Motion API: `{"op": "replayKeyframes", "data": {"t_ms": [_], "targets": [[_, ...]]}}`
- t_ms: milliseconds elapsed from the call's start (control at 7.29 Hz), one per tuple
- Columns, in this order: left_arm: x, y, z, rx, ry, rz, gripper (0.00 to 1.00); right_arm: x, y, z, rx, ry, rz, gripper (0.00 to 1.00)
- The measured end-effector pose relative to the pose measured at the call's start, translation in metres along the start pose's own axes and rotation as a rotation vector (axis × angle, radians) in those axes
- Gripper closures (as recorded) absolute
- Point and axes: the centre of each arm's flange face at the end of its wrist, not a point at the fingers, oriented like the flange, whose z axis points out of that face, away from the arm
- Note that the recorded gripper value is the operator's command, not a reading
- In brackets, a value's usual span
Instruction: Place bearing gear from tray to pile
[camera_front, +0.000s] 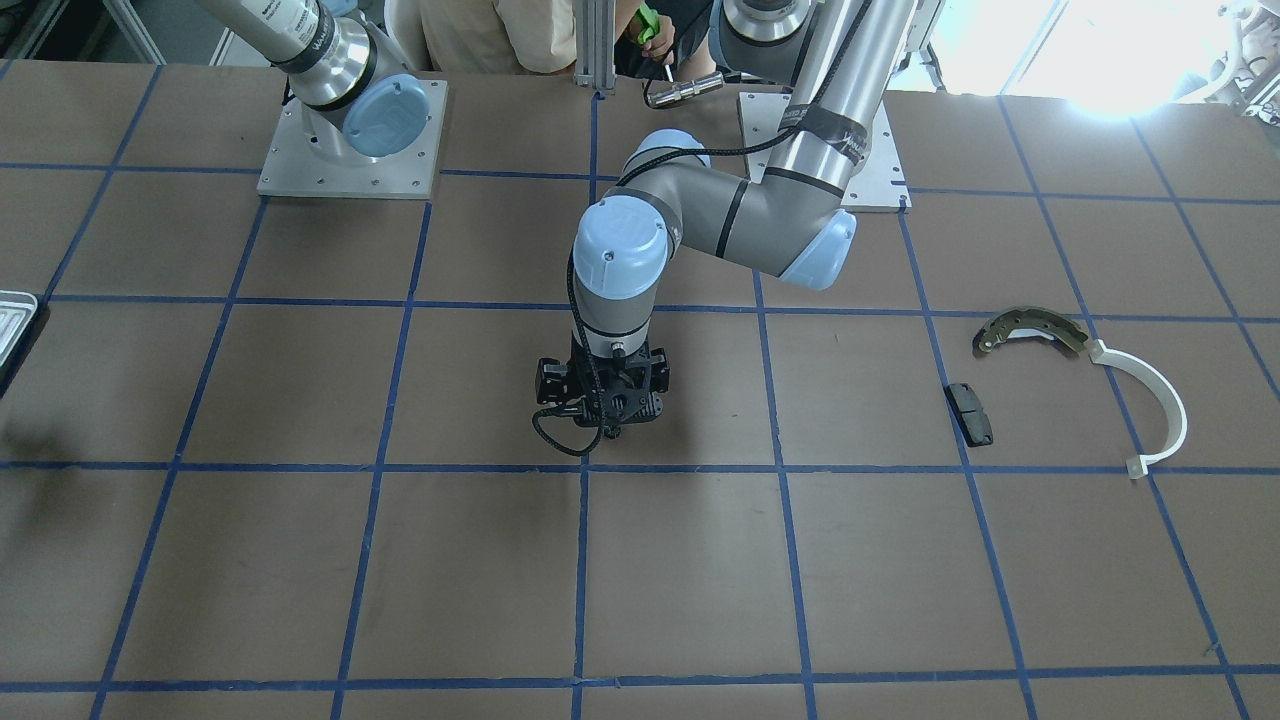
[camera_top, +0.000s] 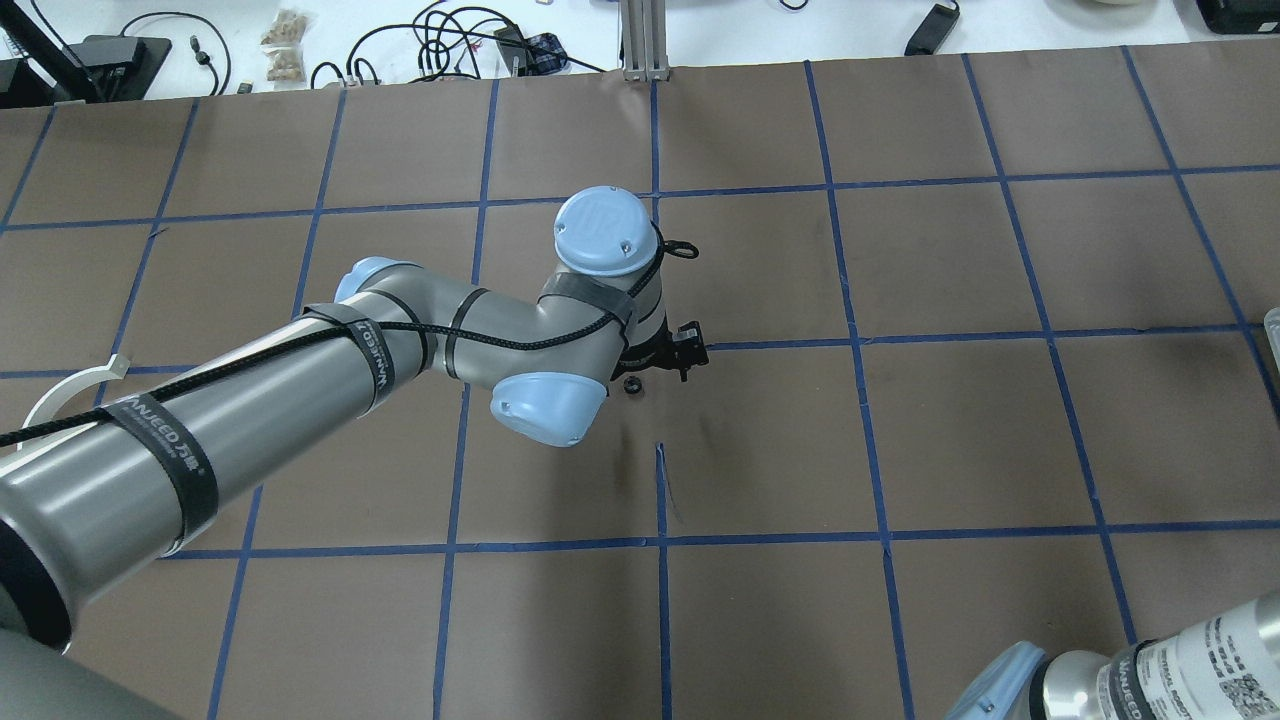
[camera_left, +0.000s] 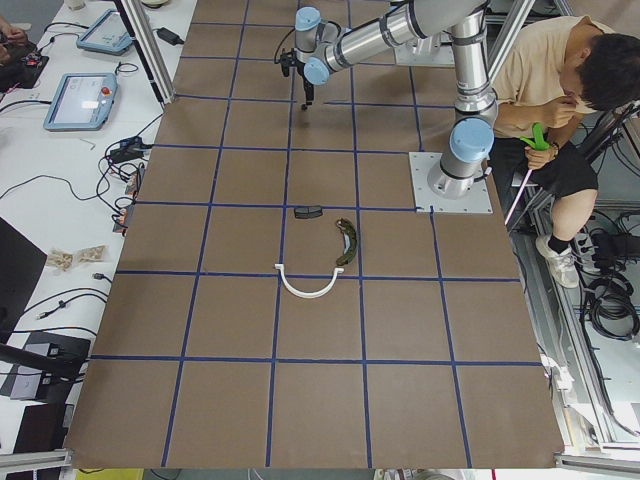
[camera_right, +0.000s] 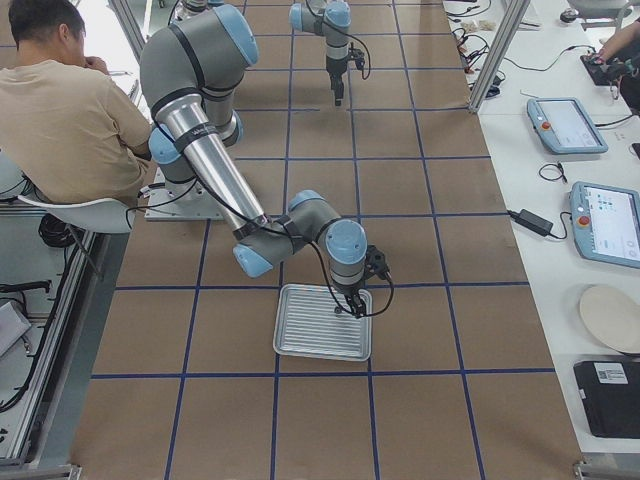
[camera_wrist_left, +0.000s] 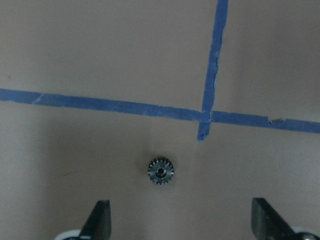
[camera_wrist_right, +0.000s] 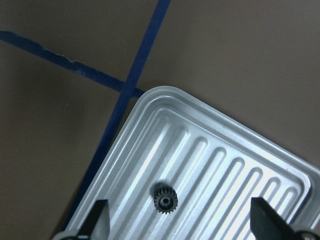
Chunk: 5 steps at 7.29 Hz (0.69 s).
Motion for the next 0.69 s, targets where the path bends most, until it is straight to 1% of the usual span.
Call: {"op": "replayKeyframes", "data": {"t_ms": [274,411,549,686], "targets": [[-0.003,-0.001,0.018,0.014,-0.063,-0.009,0.00,0.005,0.002,0.023,-0.012,-0.033,-0.049,0.09],[-0.003,-0.004,0.021,0.019,-0.077,-0.010,0.00,0.005,0.003,0.033,-0.017,-0.049,-0.058,0.15],[-0.001,-0.007,0.022,0.024,-0.081,-0.010,0.00,0.005,0.004,0.040,-0.021,-0.059,-0.062,0.24],[0.001,-0.012,0.022,0.032,-0.081,-0.009,0.12,0.005,0.004,0.045,-0.024,-0.066,-0.064,0.31]]}}
